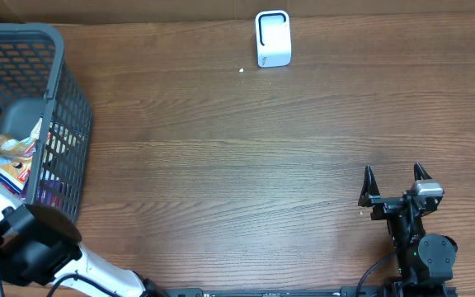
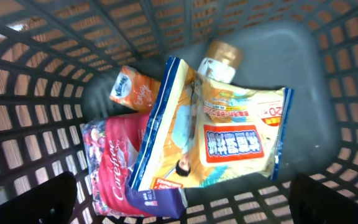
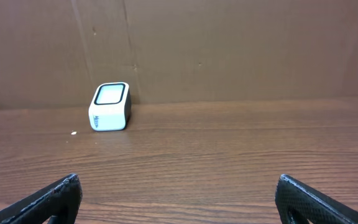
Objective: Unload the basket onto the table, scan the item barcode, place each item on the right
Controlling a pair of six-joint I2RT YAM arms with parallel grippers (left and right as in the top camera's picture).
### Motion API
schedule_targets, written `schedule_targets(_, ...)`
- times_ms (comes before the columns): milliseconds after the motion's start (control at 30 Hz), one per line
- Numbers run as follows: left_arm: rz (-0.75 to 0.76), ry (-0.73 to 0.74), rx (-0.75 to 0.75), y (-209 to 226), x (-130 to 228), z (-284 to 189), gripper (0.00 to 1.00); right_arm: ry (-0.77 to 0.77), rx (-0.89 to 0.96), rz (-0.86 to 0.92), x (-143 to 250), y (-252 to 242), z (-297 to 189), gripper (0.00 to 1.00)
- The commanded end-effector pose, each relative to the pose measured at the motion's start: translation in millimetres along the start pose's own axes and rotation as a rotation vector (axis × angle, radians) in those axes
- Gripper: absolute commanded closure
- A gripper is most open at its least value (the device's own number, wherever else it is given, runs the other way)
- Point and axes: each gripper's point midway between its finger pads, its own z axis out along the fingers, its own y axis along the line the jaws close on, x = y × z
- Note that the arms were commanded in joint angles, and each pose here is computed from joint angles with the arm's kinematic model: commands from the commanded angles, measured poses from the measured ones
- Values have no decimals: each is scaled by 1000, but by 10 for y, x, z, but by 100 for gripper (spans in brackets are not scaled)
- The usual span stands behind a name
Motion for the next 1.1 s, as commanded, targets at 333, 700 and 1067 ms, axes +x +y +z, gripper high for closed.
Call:
schedule_targets(333, 72, 234, 27, 1, 166, 691, 0, -8, 5, -5, 9, -14, 0, 0)
schedule_targets(700, 187, 328, 94, -148, 315, 944, 0, -8, 5, -5, 9, -14, 0, 0)
schedule_targets(1067, 253, 381, 153, -294, 450, 1023, 0, -8, 5, -4, 9, -14, 0, 0)
